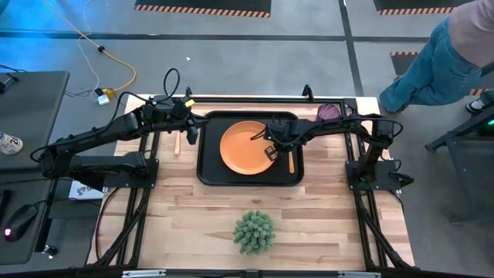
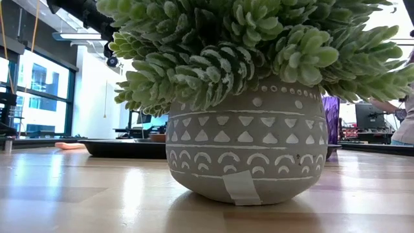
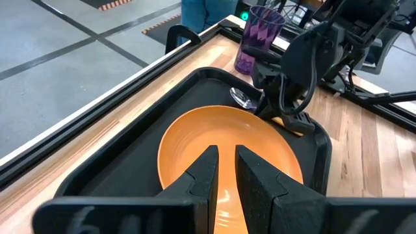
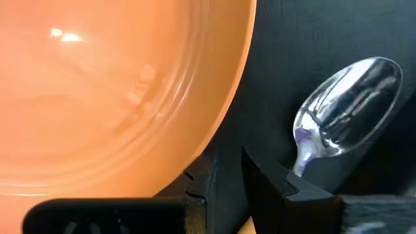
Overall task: Pick and place plate/cup/fork/spoon on tray
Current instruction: Adjust the orange plate, then put the yellow fork on the black tray
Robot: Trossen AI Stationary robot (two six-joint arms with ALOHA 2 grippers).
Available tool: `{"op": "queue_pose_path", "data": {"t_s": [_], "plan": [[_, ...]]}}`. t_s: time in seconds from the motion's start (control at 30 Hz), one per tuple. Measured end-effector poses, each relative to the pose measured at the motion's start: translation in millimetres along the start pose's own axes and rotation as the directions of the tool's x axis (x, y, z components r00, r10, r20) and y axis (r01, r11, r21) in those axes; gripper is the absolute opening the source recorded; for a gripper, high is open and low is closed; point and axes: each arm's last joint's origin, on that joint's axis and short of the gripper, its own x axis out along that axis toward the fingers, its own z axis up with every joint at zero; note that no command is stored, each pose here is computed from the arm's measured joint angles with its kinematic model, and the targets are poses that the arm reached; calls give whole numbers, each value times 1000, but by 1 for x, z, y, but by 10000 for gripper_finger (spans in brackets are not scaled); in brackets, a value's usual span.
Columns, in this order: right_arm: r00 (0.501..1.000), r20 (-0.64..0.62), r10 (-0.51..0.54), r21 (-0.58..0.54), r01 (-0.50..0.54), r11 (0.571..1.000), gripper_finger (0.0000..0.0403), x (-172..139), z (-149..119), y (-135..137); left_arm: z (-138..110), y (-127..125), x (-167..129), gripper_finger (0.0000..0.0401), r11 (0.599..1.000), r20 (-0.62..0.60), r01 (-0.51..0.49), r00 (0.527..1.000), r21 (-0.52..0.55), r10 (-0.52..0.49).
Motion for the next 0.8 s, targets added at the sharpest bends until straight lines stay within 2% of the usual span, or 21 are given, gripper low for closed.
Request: {"op": "queue_pose_path", "data": {"t_s": [0.43,0.57,0.8], "plan": [[1000,-9,3,-14,-3,1000,62,-7,-2,-1,0,0,0,44,1000,0,0,1000,16,0],[999,51,-9,-21,10,1000,62,-22,-3,-1,0,0,0,44,998,-1,-1,1000,56,1],[985,169,23,-58,-13,998,62,-51,-4,0,0,1,0,49,998,5,-29,1000,64,29]]}}
